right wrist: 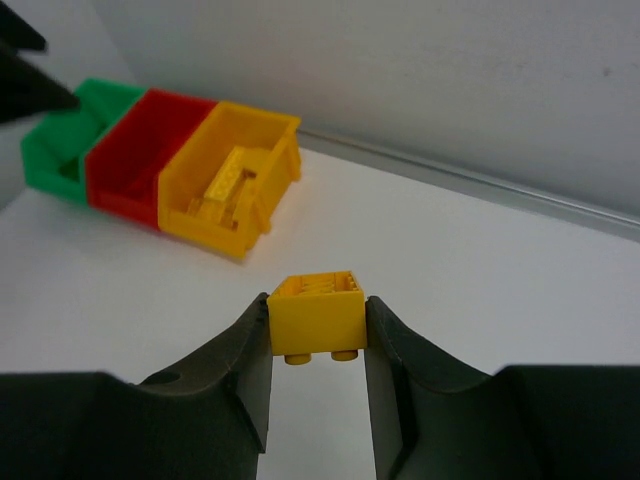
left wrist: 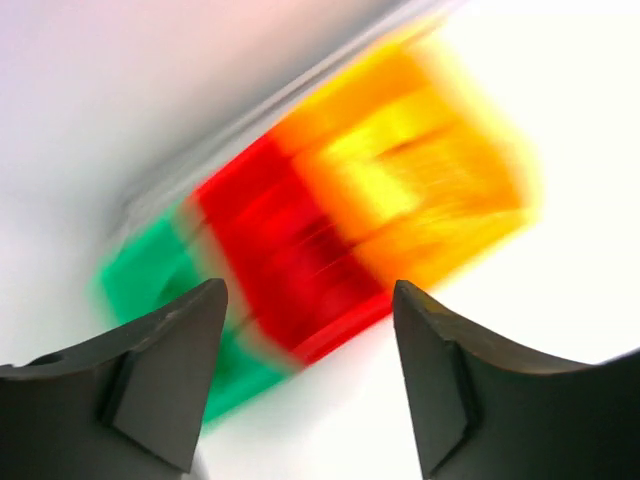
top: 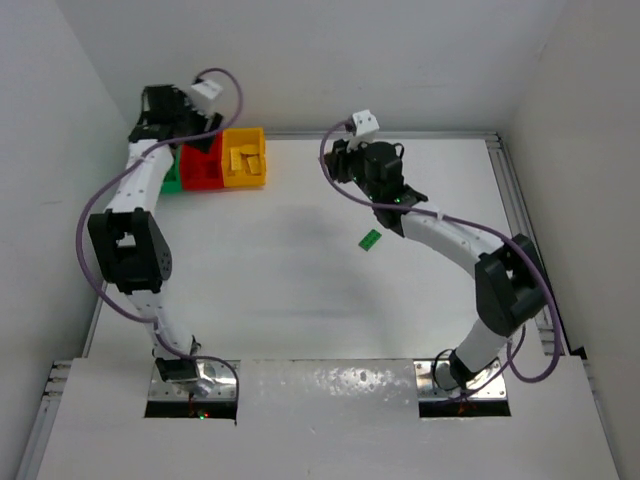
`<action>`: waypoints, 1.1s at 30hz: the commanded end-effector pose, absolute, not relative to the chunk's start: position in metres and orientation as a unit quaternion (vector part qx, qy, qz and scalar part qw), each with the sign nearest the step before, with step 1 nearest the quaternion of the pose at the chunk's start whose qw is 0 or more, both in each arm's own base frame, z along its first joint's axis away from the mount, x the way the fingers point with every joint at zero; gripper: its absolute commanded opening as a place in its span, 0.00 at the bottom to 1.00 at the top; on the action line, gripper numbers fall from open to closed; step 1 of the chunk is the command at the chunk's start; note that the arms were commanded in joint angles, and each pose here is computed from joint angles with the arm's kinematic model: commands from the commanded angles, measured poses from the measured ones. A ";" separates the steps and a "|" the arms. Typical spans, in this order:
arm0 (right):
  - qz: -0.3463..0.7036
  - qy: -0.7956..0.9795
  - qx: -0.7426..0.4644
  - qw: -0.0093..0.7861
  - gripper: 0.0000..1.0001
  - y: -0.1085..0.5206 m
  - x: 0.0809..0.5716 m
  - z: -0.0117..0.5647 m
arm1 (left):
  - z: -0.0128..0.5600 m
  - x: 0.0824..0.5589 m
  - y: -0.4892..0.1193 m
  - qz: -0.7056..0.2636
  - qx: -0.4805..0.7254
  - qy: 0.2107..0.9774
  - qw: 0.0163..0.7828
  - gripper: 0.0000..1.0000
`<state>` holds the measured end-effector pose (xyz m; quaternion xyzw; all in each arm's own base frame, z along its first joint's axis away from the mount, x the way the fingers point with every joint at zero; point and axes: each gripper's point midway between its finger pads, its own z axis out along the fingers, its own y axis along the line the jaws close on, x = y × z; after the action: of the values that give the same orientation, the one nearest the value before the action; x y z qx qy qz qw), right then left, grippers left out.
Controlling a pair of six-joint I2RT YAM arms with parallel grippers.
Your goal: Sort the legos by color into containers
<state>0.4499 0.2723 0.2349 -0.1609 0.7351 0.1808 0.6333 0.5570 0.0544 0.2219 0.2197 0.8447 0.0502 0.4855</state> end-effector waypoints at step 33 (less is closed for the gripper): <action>0.417 0.746 0.072 0.515 0.00 0.358 0.475 0.242 | 0.209 0.467 -0.224 -0.212 0.533 0.686 0.447 0.47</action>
<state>0.4771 0.3462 0.2007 0.0684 0.7796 0.3645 0.5047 0.4641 -0.2095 0.2011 0.5375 0.7009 -0.1893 0.4290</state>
